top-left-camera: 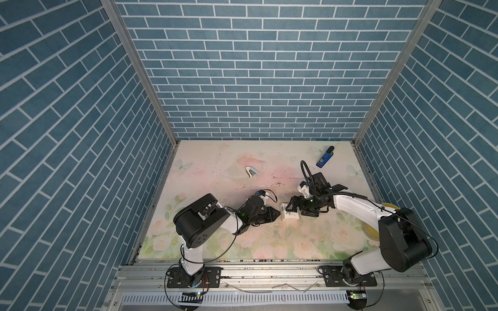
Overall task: Take the necklace out of the lift-off lid jewelry box
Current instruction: Close the lid on the jewelry box.
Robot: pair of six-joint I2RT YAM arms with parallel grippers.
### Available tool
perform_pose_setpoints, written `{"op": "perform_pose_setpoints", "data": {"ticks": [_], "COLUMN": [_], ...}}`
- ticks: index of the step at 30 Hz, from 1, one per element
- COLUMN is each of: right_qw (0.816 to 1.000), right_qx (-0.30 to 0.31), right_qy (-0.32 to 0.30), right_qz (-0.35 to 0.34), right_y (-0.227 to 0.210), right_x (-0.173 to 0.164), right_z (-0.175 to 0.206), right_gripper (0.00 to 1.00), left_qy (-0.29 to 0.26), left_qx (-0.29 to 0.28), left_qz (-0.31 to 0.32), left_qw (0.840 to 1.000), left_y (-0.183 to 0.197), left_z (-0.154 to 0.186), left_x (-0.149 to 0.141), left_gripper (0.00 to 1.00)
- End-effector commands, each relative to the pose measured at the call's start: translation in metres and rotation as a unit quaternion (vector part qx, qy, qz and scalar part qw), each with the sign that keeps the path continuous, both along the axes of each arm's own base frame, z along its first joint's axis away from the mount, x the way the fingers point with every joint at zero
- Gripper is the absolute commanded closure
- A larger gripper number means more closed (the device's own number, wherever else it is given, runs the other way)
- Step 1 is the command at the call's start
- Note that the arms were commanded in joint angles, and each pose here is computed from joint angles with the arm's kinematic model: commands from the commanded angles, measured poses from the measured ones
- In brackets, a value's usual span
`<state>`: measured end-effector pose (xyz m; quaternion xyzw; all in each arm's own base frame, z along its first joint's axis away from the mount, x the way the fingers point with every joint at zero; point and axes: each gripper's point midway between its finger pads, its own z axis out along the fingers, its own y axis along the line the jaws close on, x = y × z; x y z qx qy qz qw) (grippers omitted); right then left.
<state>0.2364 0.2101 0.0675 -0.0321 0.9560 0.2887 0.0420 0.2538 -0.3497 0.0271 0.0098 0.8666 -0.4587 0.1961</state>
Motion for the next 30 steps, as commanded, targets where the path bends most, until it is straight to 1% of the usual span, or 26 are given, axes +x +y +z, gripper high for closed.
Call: {"op": "perform_pose_setpoints", "data": {"ticks": [1,6,9,20,26,27,30], "right_qw": [1.000,1.000,1.000,0.998,0.997,0.997,0.997], "right_qx": [0.004,0.013,0.018,0.052,0.057,0.059,0.056], "right_qy": [0.005,0.006,0.007,0.013,0.017,0.018,0.018], "right_qz": [0.004,0.007,0.013,0.043,0.049,0.049,0.049], "right_y": [-0.002,0.002,0.005,0.018,0.019,0.019,0.018], "right_x": [-0.001,0.005,0.009,0.008,0.005,0.005,0.004], "right_z": [-0.007,-0.012,-0.014,-0.012,-0.012,-0.012,-0.013], "right_gripper": [0.13,0.23,0.26,0.45,0.48,0.47,0.39], "left_qy": [-0.006,-0.006,-0.006,-0.007,-0.007,-0.006,-0.006], "left_qx": [0.007,0.005,0.002,-0.004,-0.004,-0.003,-0.003], "left_qz": [-0.002,-0.004,-0.006,-0.024,-0.026,-0.026,-0.027], "left_qw": [1.000,1.000,1.000,1.000,1.000,1.000,1.000], "left_y": [0.001,-0.001,-0.004,-0.022,-0.024,-0.023,-0.024], "left_z": [0.002,0.002,0.003,0.004,0.004,0.003,0.003], "left_x": [0.002,0.001,0.001,-0.001,-0.001,-0.001,-0.002], "left_gripper": [0.78,0.78,0.81,0.81,0.82,0.81,0.81]}}
